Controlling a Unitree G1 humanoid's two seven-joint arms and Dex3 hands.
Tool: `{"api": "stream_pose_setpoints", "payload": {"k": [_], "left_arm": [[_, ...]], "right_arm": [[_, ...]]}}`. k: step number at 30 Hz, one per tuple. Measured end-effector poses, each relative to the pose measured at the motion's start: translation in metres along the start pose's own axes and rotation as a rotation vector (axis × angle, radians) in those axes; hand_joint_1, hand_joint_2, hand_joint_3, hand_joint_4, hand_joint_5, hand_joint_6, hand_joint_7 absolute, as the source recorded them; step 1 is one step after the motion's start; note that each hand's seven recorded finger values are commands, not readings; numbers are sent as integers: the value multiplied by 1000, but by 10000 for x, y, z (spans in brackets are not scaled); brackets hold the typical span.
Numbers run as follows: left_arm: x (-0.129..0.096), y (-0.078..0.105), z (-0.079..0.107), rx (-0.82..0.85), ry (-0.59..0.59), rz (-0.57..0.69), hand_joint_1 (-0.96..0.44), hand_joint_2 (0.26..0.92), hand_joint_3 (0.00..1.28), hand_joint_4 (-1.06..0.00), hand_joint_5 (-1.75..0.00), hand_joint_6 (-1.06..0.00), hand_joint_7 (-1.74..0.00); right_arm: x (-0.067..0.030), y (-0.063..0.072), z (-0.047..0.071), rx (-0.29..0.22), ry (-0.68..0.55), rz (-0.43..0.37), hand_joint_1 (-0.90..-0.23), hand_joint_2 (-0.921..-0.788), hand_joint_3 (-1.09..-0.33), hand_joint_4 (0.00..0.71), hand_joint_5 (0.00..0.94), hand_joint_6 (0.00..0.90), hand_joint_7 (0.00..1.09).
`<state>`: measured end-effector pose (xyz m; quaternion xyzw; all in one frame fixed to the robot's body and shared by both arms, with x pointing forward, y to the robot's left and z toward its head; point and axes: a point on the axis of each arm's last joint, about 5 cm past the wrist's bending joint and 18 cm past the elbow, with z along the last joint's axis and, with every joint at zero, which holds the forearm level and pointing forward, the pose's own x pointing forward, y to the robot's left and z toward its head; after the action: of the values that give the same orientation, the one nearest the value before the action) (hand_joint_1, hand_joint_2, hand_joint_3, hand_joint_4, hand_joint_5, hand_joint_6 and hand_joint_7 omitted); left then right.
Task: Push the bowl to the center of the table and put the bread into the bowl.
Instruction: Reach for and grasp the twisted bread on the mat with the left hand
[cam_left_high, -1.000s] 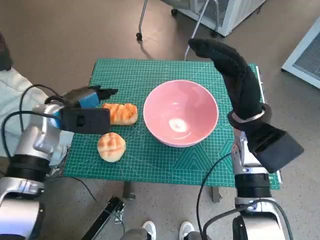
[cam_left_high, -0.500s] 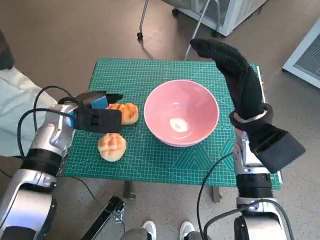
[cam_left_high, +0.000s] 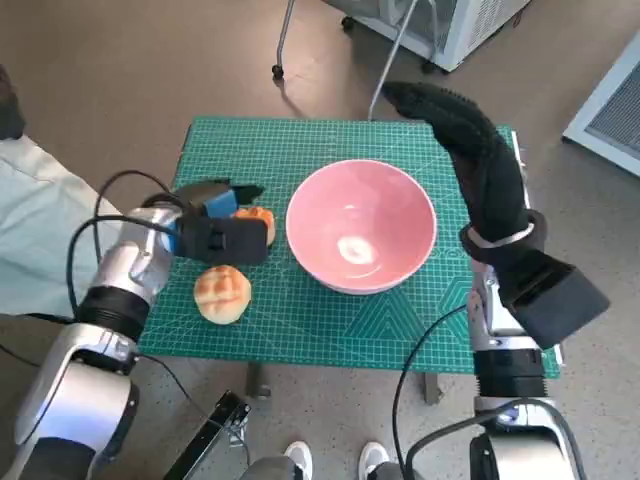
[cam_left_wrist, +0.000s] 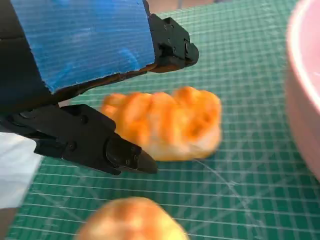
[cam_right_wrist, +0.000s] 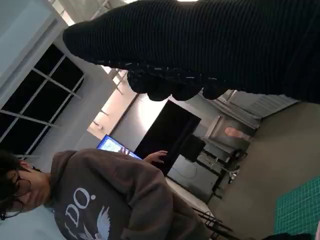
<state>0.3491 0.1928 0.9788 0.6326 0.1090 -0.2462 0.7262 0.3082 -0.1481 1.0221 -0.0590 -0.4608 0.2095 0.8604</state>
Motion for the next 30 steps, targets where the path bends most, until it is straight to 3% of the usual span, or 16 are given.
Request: {"api": "stream_pose_setpoints", "payload": {"k": [12, 17, 18, 19, 20, 22, 23, 26, 30], "left_arm": [[103, -163, 69, 42, 14, 11, -139, 863, 24, -315, -52, -493, -130], [126, -176, 94, 69, 27, 17, -126, 901, 17, -542, -145, -584, -253], [127, -175, 96, 72, 29, 16, -122, 908, 16, -568, -233, -574, -350], [128, -172, 98, 77, 30, 15, -205, 913, 84, -572, -391, -558, -721], [128, -170, 97, 80, 33, 13, -258, 916, 135, -559, -521, -538, -969], [128, -163, 94, 82, 37, 11, -133, 918, 168, -539, -896, -511, -1162], [128, -159, 91, 83, 40, 9, -86, 919, 171, -549, -1040, -507, -1208], [125, -147, 83, 83, 46, 8, -29, 920, 159, -572, -1199, -524, -1249], [116, -116, 65, 81, 57, 4, -8, 920, 139, -591, -1222, -555, -1262]], "right_arm": [[-58, 14, -12, -10, 19, 4, -657, -921, -841, 268, 33, -1, 767], [-59, 6, 2, -15, 12, 3, -654, -921, -840, 267, 33, -1, 765], [-58, 4, 4, -16, 11, 4, -652, -921, -840, 266, 32, -1, 765], [-58, 3, 6, -16, 10, 4, -651, -921, -840, 265, 32, -1, 766], [-59, 0, 9, -17, 9, 3, -649, -921, -840, 264, 32, -1, 766], [-64, -4, 13, -19, 9, 3, -648, -921, -840, 263, 31, -1, 766], [-68, -6, 14, -20, 9, 2, -649, -921, -841, 262, 31, -1, 766], [-80, -9, 14, -20, 12, 1, -650, -921, -842, 261, 31, -1, 765], [-99, -6, 10, -17, 21, -1, -653, -921, -841, 261, 30, -1, 765]]}}
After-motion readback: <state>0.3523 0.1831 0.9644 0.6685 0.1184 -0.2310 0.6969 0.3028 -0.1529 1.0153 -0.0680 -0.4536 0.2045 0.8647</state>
